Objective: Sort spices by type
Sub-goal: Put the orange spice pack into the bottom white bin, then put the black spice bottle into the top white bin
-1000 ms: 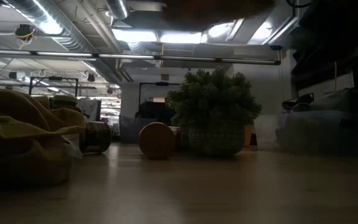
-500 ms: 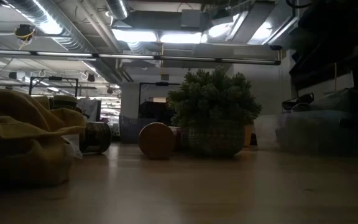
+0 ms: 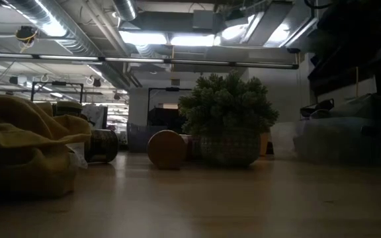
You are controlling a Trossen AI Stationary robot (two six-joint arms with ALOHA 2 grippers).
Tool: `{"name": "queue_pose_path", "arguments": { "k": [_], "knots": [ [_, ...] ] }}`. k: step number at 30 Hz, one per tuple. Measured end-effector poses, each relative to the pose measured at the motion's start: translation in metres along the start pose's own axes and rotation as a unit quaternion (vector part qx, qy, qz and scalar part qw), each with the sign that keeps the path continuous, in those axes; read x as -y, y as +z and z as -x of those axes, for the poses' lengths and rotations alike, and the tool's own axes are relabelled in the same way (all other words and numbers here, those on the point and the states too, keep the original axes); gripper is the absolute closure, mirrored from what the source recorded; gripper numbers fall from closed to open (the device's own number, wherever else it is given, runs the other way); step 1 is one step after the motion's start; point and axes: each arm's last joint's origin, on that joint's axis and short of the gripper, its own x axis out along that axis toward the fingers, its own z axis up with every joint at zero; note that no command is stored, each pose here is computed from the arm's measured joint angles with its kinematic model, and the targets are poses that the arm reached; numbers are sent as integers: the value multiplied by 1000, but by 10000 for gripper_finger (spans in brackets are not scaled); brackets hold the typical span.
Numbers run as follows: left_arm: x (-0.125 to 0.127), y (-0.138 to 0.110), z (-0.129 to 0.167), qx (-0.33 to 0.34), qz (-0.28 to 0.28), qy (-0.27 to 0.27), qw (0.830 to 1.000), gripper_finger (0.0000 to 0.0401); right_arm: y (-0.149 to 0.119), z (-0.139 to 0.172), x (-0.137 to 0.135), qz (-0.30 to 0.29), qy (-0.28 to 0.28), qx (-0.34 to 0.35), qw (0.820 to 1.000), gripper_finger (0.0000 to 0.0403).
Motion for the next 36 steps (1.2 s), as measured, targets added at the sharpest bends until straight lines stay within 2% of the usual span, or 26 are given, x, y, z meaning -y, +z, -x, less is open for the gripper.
{"name": "queue_pose_path", "arguments": {
  "k": [7, 11, 15, 21, 27, 32, 36],
  "knots": [
    [-2, 5, -14, 8, 24, 28, 999, 262, 0, 0, 0, 0, 0, 0, 1000, 249],
    [0, 14, -12, 5, 22, 25, 999, 241, 0, 0, 0, 0, 0, 0, 1000, 249],
    [4, 31, -9, 0, 57, 20, 998, 240, 0, 0, 0, 0, 0, 0, 1000, 249],
    [2, 63, 8, 8, 53, -23, 998, 248, 0, 0, 0, 0, 0, 0, 1000, 249],
    [-7, 100, 25, 82, 118, -59, 988, 247, 0, 0, 0, 0, 0, 0, 1000, 249],
    [-7, 129, 27, 147, 164, -65, 973, 246, 0, 0, 0, 0, 0, 0, 1000, 249],
    [-3, 150, 25, 164, 164, -87, 969, 246, 0, 0, 0, 0, 0, 0, 1000, 249]
  ]
}}
